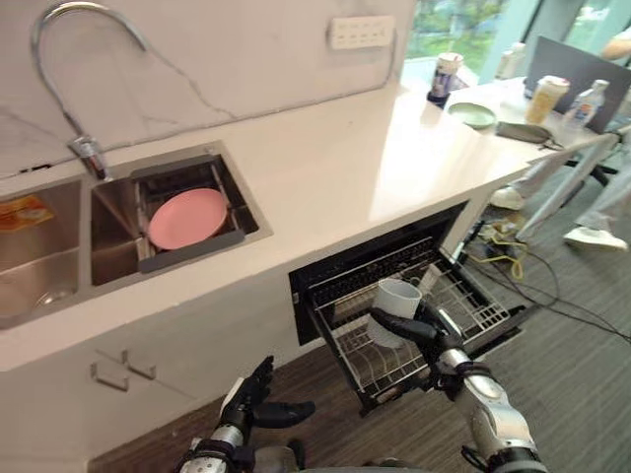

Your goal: Walk over to the sink, pick up the cup, carry it to the dishwasher, place the cup inside the dishwasher, then close the dishwasher door

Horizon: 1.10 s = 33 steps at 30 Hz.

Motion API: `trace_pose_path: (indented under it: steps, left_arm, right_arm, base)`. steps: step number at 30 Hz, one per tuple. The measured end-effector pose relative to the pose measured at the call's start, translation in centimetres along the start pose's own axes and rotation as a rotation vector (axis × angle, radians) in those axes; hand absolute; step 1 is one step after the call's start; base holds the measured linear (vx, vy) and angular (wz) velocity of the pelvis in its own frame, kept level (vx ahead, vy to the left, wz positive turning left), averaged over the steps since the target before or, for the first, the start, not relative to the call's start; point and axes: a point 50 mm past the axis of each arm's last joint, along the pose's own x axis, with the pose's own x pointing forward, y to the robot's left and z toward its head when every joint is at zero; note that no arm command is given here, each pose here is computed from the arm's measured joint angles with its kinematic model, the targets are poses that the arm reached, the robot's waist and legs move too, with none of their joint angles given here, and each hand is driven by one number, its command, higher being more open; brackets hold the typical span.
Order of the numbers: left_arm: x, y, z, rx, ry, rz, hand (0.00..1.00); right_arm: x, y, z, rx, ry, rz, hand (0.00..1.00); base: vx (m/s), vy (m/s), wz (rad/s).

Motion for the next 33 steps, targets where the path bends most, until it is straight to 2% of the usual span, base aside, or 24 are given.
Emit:
trace_pose_path:
  steps: [8, 11, 14, 20, 33]
  left_arm:
    - [0.1, 1.1, -0.9, -0.043, 0.056, 0.013, 1.0]
    - [0.7, 1.3, 0.2, -0.083, 0.015, -0.005, 1.0]
    - [1.0, 1.7, 1.0, -0.117, -0.022, -0.001, 1.0]
    - [1.1, 2.4, 2.0, -0.136, -0.085, 0.002, 1.0]
    - [1.6, 1.2, 2.5, -0.185, -0.107, -0.048, 1.0]
  right_arm:
    - [2.8, -3.1, 2.0, -0.027, 0.113, -0.13, 0.0]
    - [3.1, -5.1, 4.0, -0.035, 0.112, -0.196, 0.0]
    - [3.7, -5.3, 7.2, -0.049, 0.045, -0.202, 0.0]
    - [4.3, -4.6, 11.1, -0.111, -0.026, -0.169, 0.0]
    - [4.0, -5.7, 10.8, -0.181, 0.084, -0.209, 0.0]
  base:
    - [-0.02, 0.002, 0.46]
    - [-0.04, 0.001, 0.54]
    - [-0.01, 0.003, 0.21]
    - [0.05, -0.019, 0.18]
    - [0.03, -0.007, 0.09]
